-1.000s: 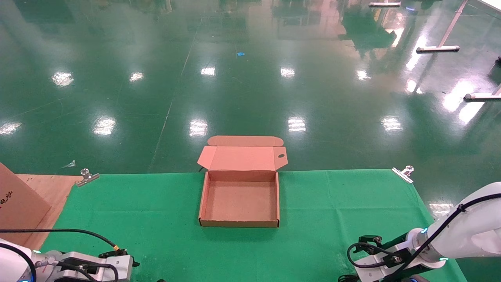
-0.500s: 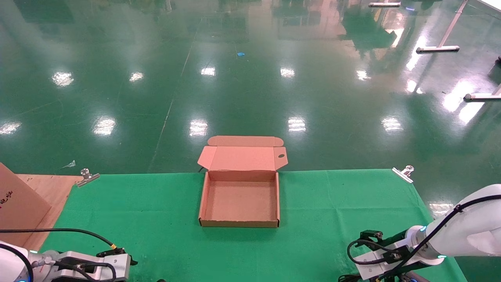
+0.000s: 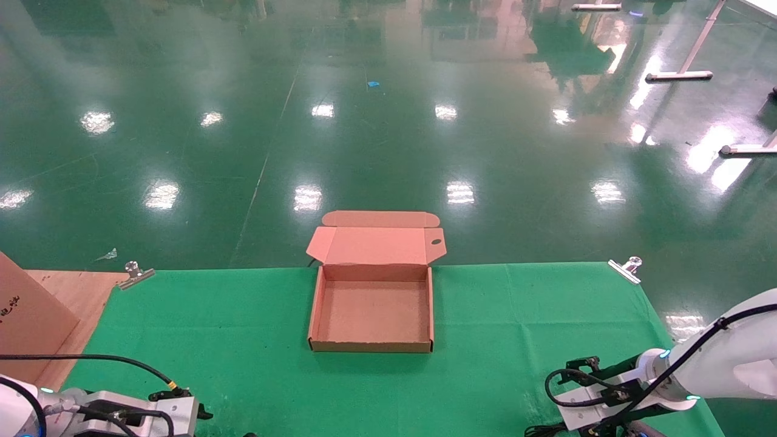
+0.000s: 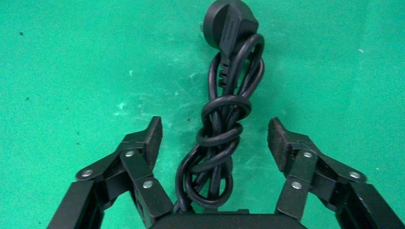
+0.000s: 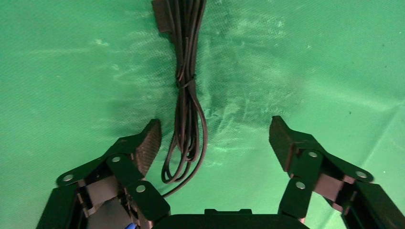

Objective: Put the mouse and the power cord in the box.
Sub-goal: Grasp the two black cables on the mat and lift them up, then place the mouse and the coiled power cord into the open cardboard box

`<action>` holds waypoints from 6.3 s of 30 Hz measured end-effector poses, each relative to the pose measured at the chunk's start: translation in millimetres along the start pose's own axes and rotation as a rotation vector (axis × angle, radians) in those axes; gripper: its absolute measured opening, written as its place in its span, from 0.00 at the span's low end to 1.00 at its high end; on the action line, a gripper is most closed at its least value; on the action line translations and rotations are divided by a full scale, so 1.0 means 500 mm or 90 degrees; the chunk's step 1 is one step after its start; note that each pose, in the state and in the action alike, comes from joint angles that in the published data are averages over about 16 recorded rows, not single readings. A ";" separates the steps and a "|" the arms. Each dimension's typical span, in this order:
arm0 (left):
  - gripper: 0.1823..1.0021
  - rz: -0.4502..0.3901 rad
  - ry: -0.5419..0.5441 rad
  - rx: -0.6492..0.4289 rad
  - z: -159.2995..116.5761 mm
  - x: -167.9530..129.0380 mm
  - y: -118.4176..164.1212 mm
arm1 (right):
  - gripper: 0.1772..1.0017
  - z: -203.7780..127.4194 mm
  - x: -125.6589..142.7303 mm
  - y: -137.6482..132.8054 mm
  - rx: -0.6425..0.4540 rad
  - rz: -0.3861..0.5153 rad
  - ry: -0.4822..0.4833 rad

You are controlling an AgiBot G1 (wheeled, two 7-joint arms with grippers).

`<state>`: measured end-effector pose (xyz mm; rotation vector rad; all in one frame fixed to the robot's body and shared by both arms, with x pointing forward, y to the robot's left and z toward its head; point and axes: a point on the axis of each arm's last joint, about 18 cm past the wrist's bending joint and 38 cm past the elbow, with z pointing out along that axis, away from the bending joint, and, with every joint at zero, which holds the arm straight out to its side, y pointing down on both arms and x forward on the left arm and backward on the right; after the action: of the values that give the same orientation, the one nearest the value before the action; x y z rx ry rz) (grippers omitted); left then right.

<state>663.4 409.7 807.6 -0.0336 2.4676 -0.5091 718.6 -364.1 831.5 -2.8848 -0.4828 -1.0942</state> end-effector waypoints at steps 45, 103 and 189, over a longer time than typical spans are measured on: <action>0.17 0.088 -0.023 0.056 -0.112 -0.084 -0.084 | 0.05 -0.165 0.099 -0.016 0.116 0.011 0.056; 0.17 0.394 -0.362 0.117 0.053 -0.280 -0.509 | 0.04 -0.347 0.465 -0.240 0.111 -0.075 0.372; 0.95 0.028 -0.411 0.244 -0.042 -0.259 -0.245 | 0.04 -0.217 0.408 -0.422 0.212 -0.170 0.338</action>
<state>744.7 322.1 941.3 0.0117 1.7151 -0.7992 731.0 -120.0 1026.9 -2.1718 -0.9211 -1.5670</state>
